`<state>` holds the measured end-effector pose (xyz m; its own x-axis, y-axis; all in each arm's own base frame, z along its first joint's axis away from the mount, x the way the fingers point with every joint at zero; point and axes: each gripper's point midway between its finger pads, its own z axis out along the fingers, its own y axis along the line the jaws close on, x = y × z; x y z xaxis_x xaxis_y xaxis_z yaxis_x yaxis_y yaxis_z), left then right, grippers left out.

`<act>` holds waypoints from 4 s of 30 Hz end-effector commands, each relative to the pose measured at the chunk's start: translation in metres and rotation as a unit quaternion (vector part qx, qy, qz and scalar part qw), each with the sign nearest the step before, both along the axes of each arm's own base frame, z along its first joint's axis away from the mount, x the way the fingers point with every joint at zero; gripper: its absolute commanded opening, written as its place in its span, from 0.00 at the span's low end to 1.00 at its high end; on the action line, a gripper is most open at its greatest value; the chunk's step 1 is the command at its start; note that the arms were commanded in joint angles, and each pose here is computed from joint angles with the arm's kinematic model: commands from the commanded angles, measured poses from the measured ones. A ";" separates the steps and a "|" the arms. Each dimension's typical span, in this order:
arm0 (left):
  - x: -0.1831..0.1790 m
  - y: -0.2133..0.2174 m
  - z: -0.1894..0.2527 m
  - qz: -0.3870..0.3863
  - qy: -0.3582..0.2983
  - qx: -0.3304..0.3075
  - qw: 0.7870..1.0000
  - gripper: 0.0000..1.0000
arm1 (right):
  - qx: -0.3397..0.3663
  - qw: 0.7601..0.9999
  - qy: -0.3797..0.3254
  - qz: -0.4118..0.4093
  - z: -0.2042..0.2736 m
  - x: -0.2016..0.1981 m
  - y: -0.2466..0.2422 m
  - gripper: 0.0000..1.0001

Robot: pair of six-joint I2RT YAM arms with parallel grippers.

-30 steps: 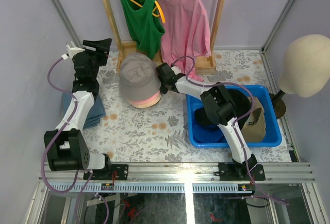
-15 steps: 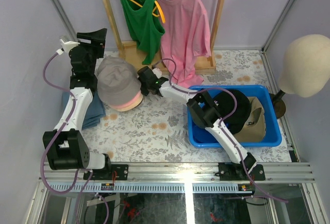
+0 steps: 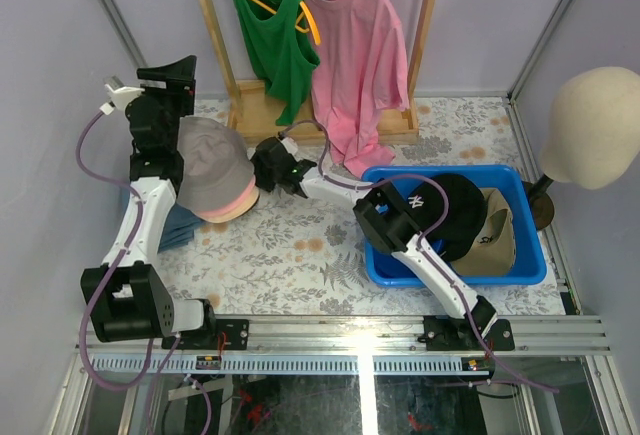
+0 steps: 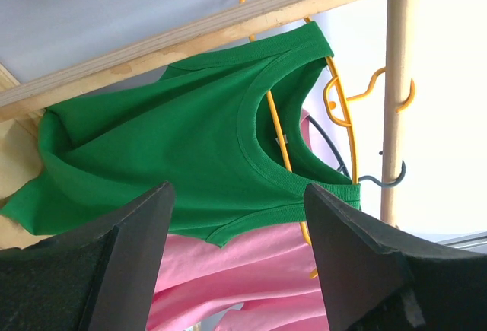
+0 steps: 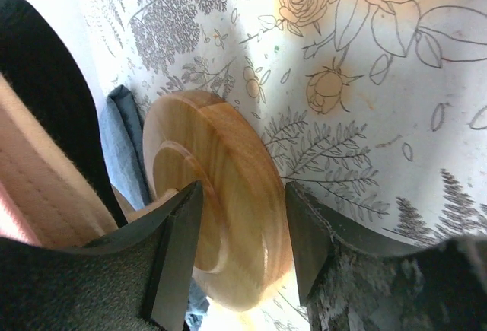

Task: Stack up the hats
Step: Move the hat stand to the center of the board.

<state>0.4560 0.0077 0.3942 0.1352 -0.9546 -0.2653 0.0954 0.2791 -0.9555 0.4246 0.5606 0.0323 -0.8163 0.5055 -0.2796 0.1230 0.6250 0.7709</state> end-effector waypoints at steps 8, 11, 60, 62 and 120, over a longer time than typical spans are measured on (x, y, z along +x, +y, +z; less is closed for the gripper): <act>0.003 -0.012 0.032 -0.015 -0.062 0.003 0.998 0.69 | -0.062 0.982 -0.164 0.076 0.101 0.018 -0.067 0.59; 0.013 -0.037 0.039 -0.048 -0.066 0.025 0.996 0.69 | -0.095 0.972 -0.198 0.079 0.122 0.014 -0.092 0.59; -0.139 -0.379 -0.198 -0.511 0.242 0.259 0.783 0.76 | -0.428 0.822 -0.333 -0.170 0.336 -0.144 -0.485 0.72; -0.143 -0.373 -0.203 -0.501 0.254 0.268 0.783 0.77 | -0.429 0.822 -0.333 -0.172 0.337 -0.145 -0.486 0.73; -0.205 -0.241 -0.280 -0.357 0.405 0.410 0.735 0.56 | -0.475 0.803 -0.268 -0.240 0.358 -0.094 -0.546 0.82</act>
